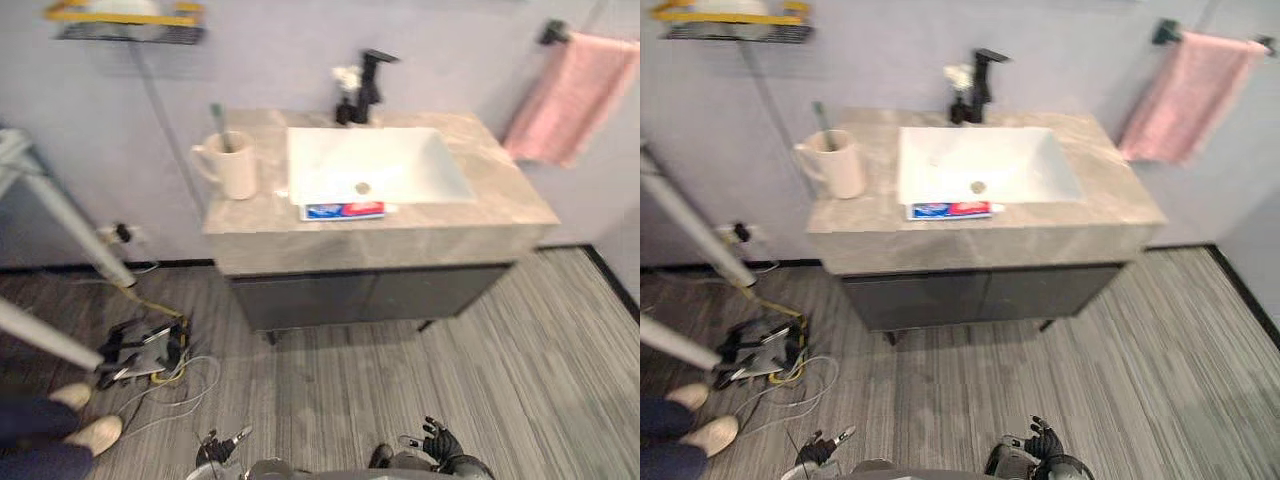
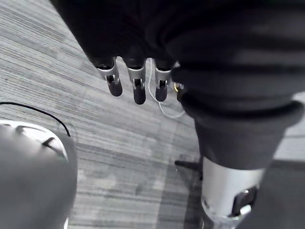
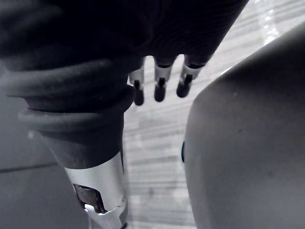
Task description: Organize washtable
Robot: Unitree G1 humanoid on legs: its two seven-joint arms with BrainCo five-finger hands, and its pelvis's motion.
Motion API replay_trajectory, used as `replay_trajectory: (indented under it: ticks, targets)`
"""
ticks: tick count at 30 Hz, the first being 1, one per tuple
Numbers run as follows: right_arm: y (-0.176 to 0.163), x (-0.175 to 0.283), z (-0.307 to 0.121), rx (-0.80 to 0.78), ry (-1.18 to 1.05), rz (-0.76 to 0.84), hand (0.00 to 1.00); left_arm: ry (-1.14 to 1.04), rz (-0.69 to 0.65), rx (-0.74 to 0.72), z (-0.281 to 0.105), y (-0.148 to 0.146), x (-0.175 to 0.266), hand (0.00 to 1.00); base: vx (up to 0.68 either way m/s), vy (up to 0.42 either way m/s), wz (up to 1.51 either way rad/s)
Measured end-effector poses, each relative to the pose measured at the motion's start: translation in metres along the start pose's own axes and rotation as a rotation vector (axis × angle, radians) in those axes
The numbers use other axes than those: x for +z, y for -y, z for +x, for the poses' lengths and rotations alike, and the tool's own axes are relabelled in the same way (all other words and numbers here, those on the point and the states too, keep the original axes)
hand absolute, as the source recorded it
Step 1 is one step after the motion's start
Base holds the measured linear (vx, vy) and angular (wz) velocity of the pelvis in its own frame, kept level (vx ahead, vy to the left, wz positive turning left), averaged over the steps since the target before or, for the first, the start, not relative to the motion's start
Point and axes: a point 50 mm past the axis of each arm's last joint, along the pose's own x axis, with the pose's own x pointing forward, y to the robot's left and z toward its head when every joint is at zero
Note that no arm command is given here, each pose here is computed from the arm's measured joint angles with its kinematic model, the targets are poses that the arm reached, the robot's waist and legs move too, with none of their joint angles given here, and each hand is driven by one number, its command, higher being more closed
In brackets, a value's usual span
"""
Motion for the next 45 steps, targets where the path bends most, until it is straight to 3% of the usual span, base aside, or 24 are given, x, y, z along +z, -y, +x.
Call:
replay_trajectory:
  ticks: [18,29,30,31,45]
  targets:
    - [0.02,-0.004,0.004,-0.099,-0.054,0.097,0.0,-0.041,-0.092,0.074,-0.004,-0.014,-0.015,0.0,0.11,0.011,-0.03]
    - [0.03,-0.024,-0.002,-0.116,-0.131,0.068,0.0,-0.117,-0.052,0.11,-0.01,-0.034,-0.038,0.0,0.13,0.151,0.1]
    - [0.04,-0.03,-0.005,-0.136,-0.158,0.048,0.0,-0.131,-0.035,0.097,-0.012,-0.031,-0.043,0.0,0.05,0.096,0.28]
    - [0.032,-0.036,-0.005,-0.07,-0.186,-0.051,0.0,-0.161,0.047,0.11,-0.016,-0.046,-0.052,0.0,0.04,0.047,0.09]
    - [0.032,-0.038,-0.006,-0.082,-0.192,-0.029,0.0,-0.148,0.081,0.08,-0.015,-0.04,-0.051,0.0,0.0,-0.009,0.08]
